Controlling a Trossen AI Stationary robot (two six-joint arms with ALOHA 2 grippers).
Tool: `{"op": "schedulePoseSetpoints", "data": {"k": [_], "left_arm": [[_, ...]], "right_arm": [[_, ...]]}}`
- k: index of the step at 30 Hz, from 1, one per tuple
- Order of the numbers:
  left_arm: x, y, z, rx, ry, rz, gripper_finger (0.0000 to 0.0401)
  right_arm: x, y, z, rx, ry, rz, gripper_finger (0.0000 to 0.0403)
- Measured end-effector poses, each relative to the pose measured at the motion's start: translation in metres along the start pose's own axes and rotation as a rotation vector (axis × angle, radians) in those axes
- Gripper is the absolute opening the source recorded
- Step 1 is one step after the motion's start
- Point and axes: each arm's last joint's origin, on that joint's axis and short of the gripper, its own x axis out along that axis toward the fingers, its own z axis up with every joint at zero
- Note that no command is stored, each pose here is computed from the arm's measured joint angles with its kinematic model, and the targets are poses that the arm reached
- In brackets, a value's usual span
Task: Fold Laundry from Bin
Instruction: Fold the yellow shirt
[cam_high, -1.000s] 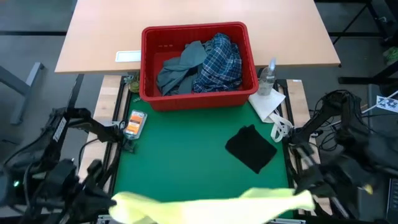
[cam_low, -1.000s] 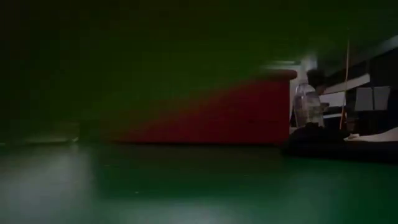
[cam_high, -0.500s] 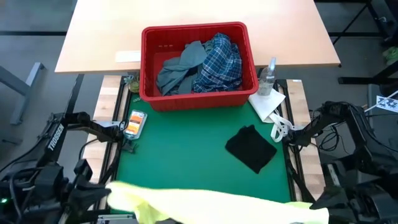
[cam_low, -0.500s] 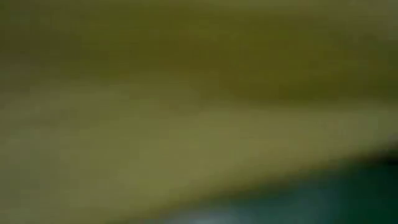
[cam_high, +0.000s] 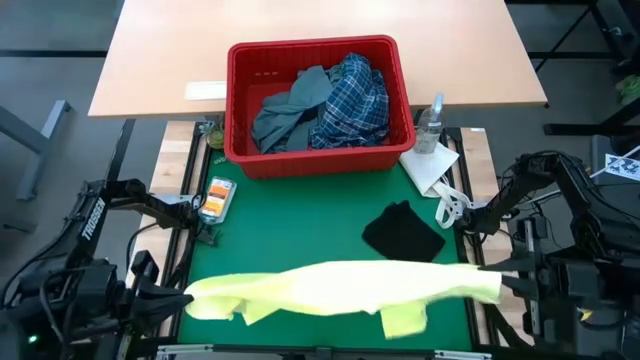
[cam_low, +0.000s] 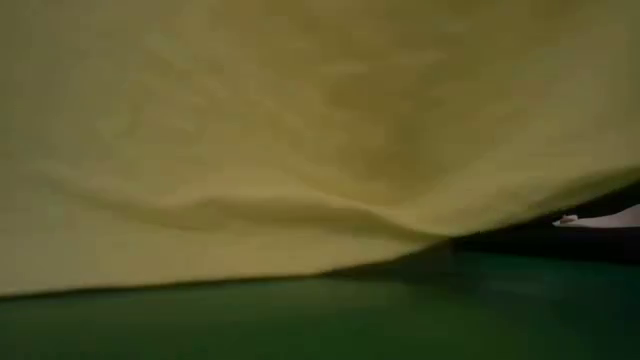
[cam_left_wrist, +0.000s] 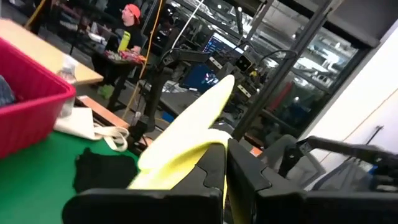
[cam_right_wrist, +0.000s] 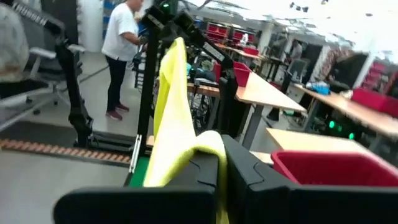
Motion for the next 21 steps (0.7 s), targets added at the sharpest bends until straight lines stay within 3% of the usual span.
{"op": "schedulePoseSetpoints", "data": {"k": [9,21], "left_arm": [[-0.01,-0.011,0.011,-0.008,0.018,-0.026,0.0],[-0.01,-0.017,0.021,-0.09,0.032,-0.051,0.0]], "right_arm": [[0.001,0.012,0.013,0.061,-0.039,0.034,0.0005],[0.0,0.065,0.018,0.081,-0.124,0.154,0.0005]]}}
